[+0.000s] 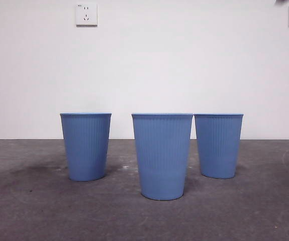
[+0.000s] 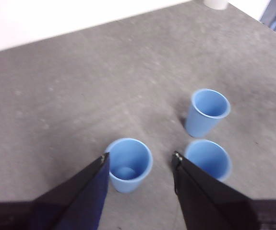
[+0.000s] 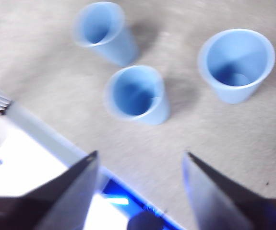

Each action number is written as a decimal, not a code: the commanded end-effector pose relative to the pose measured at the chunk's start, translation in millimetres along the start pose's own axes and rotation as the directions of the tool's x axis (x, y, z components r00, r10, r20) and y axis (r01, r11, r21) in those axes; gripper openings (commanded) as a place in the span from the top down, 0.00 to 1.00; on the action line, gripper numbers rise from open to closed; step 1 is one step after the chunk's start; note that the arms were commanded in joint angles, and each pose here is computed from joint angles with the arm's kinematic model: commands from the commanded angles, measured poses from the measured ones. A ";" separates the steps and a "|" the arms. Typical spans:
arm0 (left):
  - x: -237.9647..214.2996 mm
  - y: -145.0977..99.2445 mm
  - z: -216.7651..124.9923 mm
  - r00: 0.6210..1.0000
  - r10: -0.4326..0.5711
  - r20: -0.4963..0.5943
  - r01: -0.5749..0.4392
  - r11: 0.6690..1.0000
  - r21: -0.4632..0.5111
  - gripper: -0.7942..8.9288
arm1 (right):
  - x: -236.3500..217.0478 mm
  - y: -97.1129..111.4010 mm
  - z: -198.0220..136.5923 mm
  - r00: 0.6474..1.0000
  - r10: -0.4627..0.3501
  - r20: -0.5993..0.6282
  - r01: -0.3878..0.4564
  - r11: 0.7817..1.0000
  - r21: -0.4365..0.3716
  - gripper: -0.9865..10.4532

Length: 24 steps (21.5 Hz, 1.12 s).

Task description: Pick up the cup on the top,put the cup on the left,pick up the cup in the middle,put the cup on the right

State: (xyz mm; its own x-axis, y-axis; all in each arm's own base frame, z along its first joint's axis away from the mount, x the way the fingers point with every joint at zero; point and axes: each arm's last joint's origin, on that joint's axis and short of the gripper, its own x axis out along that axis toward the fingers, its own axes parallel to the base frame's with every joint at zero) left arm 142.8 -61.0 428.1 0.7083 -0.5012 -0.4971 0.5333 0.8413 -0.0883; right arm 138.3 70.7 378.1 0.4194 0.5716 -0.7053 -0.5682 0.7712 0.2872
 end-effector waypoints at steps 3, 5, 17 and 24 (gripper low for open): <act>0.1 -3.6 -7.6 0.991 -0.111 -0.071 0.111 0.994 -0.009 0.95 | -40.4 22.1 -28.3 0.991 0.054 0.121 -0.047 0.997 -0.068 0.93; -0.2 -3.7 -10.8 0.988 -0.113 -0.103 0.113 0.994 -0.005 0.93 | -49.9 24.9 -36.2 0.987 0.057 0.148 -0.045 0.996 -0.081 0.93; -0.3 -3.6 -11.8 0.988 -0.106 -0.113 0.105 0.994 -0.010 0.92 | -54.3 25.8 -42.0 0.988 0.052 0.146 -0.049 0.998 -0.027 0.91; -0.3 -3.6 -11.8 0.988 -0.105 -0.113 0.105 0.994 -0.009 0.92 | -54.3 25.8 -42.0 0.988 0.052 0.146 -0.049 0.998 -0.027 0.91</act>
State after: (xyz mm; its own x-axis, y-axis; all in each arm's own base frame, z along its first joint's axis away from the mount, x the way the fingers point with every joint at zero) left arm 135.1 -61.1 419.0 0.5918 -0.5619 -0.5780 0.5941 0.7886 -0.1583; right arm 70.9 47.7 397.5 0.4857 0.6468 -0.5879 -0.6126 0.7317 0.2990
